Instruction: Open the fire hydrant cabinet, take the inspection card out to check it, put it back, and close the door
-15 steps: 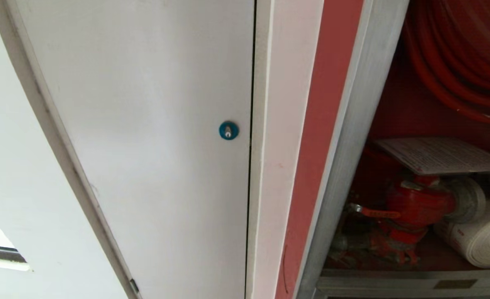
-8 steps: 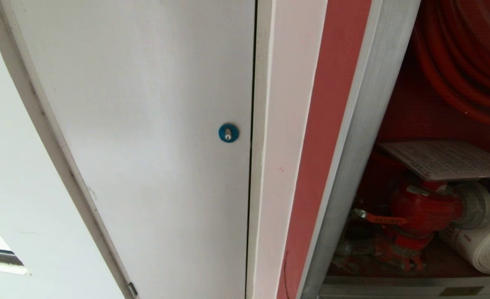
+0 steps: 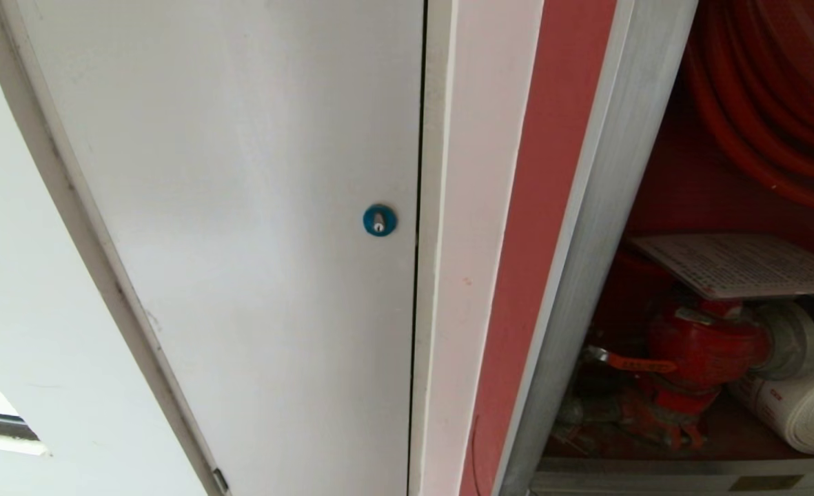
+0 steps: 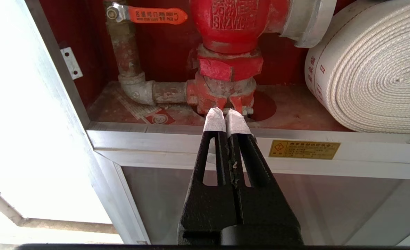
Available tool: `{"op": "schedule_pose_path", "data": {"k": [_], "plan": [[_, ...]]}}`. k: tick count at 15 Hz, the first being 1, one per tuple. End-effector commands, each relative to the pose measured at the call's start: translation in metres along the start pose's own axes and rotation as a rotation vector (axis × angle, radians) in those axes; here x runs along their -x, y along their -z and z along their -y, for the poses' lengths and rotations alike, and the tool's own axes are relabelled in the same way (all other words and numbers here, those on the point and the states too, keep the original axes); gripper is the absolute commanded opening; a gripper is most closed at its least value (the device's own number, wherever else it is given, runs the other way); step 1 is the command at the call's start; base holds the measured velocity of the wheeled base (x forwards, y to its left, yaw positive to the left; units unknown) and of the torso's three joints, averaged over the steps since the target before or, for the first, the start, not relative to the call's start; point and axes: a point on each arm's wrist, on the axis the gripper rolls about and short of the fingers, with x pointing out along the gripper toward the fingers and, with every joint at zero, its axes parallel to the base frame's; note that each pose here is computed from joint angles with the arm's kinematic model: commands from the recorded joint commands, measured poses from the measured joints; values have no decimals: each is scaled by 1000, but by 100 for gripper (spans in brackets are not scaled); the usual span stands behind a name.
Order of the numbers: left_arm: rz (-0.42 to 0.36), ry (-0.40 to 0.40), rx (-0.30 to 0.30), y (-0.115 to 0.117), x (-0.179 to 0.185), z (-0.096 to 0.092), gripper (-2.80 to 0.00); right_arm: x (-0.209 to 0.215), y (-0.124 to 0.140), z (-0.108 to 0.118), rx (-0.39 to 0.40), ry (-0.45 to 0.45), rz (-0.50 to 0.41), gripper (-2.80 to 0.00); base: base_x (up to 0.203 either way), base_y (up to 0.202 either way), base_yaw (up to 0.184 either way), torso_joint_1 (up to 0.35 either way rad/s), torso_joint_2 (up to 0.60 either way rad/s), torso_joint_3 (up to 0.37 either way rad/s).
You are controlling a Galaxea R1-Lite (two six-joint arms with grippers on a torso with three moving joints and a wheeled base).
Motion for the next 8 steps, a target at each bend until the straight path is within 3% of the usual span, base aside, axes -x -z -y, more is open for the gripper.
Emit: {"op": "schedule_pose_path", "data": {"k": [1,8], "plan": [[-6,-1,0,2,0,0,-280,0,0,0,0,0,2,-280,0,0,0,0,0,0],[-6,1,0,2,0,0,-280,0,0,0,6,0,2,-280,0,0,0,0,0,0]]}}
